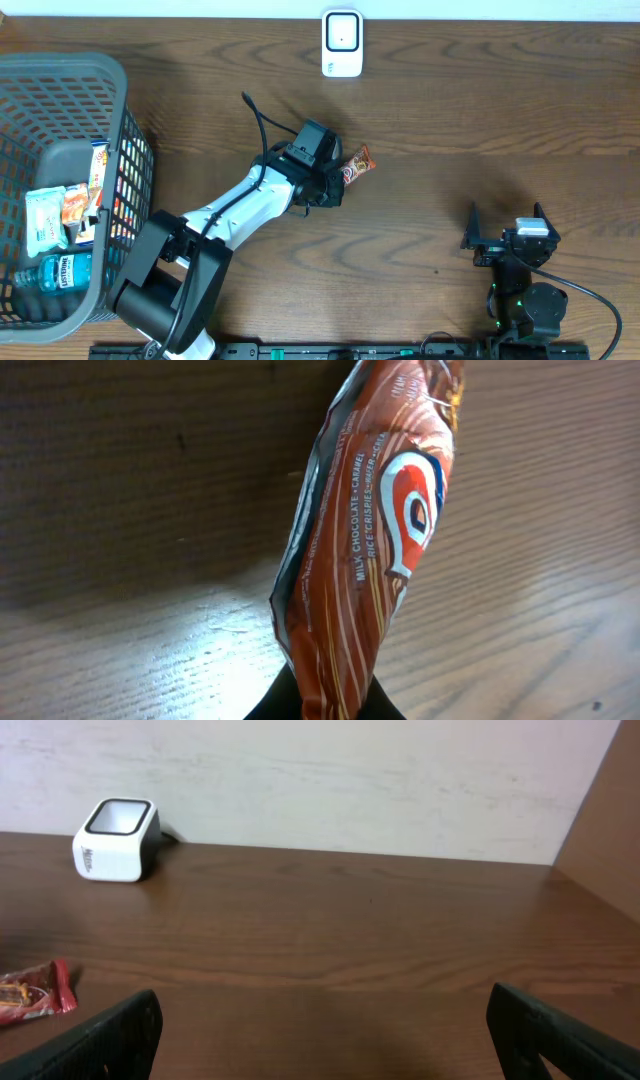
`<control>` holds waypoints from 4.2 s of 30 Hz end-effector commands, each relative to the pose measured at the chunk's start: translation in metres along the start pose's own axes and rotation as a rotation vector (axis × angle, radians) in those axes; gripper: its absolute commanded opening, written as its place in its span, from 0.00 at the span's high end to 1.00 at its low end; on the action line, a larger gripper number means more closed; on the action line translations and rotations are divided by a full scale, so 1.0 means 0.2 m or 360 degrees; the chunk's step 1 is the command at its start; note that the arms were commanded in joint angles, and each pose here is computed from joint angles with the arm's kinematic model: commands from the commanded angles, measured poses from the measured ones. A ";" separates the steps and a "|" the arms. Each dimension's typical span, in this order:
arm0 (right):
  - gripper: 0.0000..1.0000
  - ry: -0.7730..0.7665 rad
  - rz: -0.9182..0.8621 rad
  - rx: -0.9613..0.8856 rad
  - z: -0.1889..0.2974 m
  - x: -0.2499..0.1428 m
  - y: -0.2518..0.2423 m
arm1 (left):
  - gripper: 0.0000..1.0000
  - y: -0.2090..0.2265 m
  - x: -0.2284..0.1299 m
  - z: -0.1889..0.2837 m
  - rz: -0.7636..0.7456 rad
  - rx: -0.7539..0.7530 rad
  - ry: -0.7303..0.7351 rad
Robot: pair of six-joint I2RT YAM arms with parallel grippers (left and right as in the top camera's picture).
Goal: Scan the item barcode
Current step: 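Carry the chocolate bar toward the white scanner with the left gripper, then open the left gripper to drop the bar on the table, then move the left gripper back into the basket toward the cream snack bag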
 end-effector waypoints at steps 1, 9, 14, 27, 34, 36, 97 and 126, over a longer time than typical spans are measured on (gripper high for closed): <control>0.01 0.0002 0.0020 0.0005 0.00 0.00 0.00 | 0.92 0.04 -0.05 -0.05 -0.0011 0.0045 0.0029; 0.01 0.0002 0.0020 0.0005 0.00 0.00 0.00 | 0.92 0.06 -0.09 -0.10 0.0118 0.0040 0.0000; 0.01 0.0002 0.0020 0.0005 0.00 0.00 0.00 | 0.92 0.08 -0.14 -0.15 0.0243 0.0044 0.0019; 0.01 0.0002 0.0020 0.0005 0.00 0.00 0.00 | 0.76 0.14 -0.25 -0.29 0.0564 0.0098 0.0172; 0.01 0.0002 0.0020 0.0005 0.00 0.00 0.00 | 0.17 0.10 -0.25 -0.29 0.0532 0.0085 0.0172; 0.01 0.0002 0.0020 0.0005 0.00 0.00 0.00 | 0.09 0.08 -0.24 -0.28 0.0518 0.0075 0.0156; 0.01 0.0002 0.0020 0.0005 0.00 0.00 0.00 | 0.01 0.21 0.08 2.07 0.0342 0.0939 -0.1483; 0.01 0.0002 0.0020 0.0005 0.00 0.00 0.00 | 0.00 1.07 -0.29 2.07 0.1301 0.1478 -0.0859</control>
Point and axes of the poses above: each gripper's point midway between its finger pads, its own z axis back along the fingers, its own y axis along the line the jaws close on, x = y × z, the point moved 5 cm from there along z, back along the fingers, and after that the axes turned 15 degrees about -z, right-handed, at the moved point
